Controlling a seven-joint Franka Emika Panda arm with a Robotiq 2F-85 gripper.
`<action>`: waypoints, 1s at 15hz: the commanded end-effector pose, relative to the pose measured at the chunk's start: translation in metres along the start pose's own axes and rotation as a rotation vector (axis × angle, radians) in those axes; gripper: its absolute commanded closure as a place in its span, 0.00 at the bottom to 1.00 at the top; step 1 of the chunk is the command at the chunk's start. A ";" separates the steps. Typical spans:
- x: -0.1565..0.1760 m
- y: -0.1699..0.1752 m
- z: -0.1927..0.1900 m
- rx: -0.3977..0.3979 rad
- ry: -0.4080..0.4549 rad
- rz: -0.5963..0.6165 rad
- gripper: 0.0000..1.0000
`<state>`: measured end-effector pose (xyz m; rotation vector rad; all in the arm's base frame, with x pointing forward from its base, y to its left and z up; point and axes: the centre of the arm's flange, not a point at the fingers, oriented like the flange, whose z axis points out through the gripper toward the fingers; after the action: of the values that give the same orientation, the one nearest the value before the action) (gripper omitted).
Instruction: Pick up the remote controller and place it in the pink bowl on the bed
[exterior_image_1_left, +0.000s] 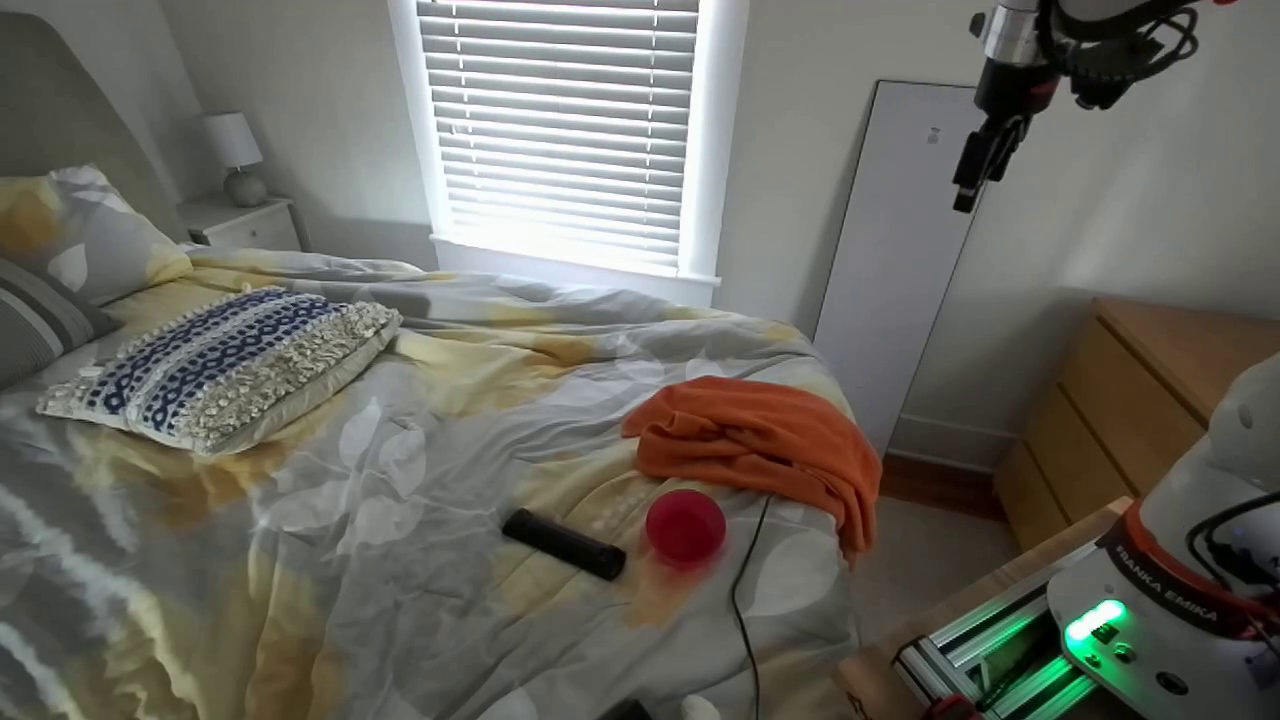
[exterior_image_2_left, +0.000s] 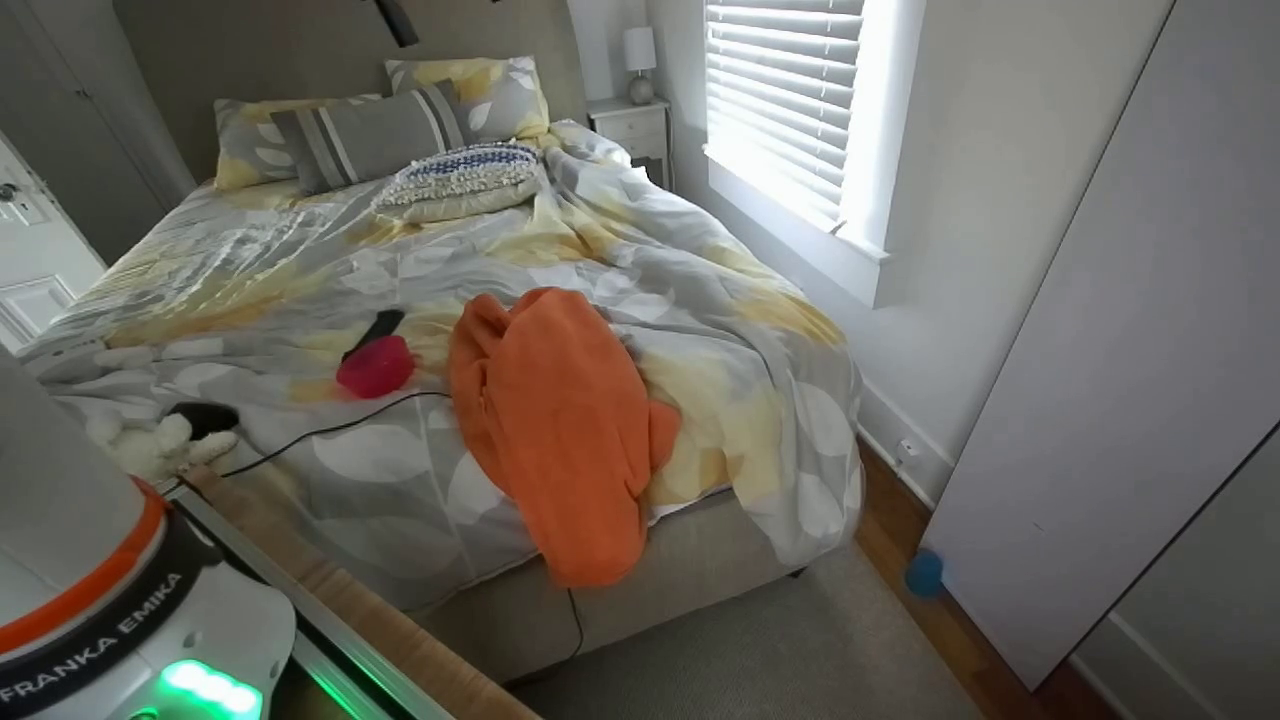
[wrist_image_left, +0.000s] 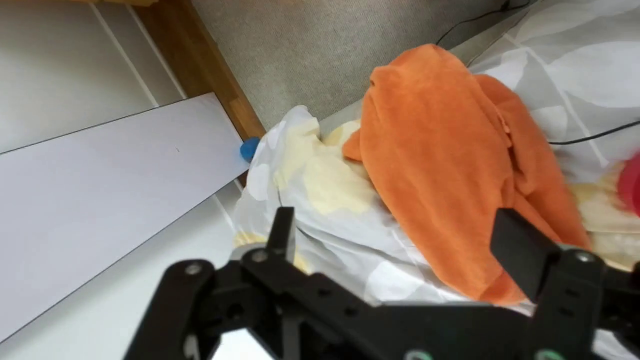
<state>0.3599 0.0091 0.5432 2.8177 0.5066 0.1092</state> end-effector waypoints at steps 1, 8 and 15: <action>0.032 -0.059 0.008 0.053 -0.014 0.010 0.00; 0.077 -0.190 0.034 0.046 -0.097 -0.010 0.00; 0.120 -0.296 0.055 0.051 0.003 -0.101 0.00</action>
<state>0.3625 0.2663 0.4287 2.8453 0.5826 0.0656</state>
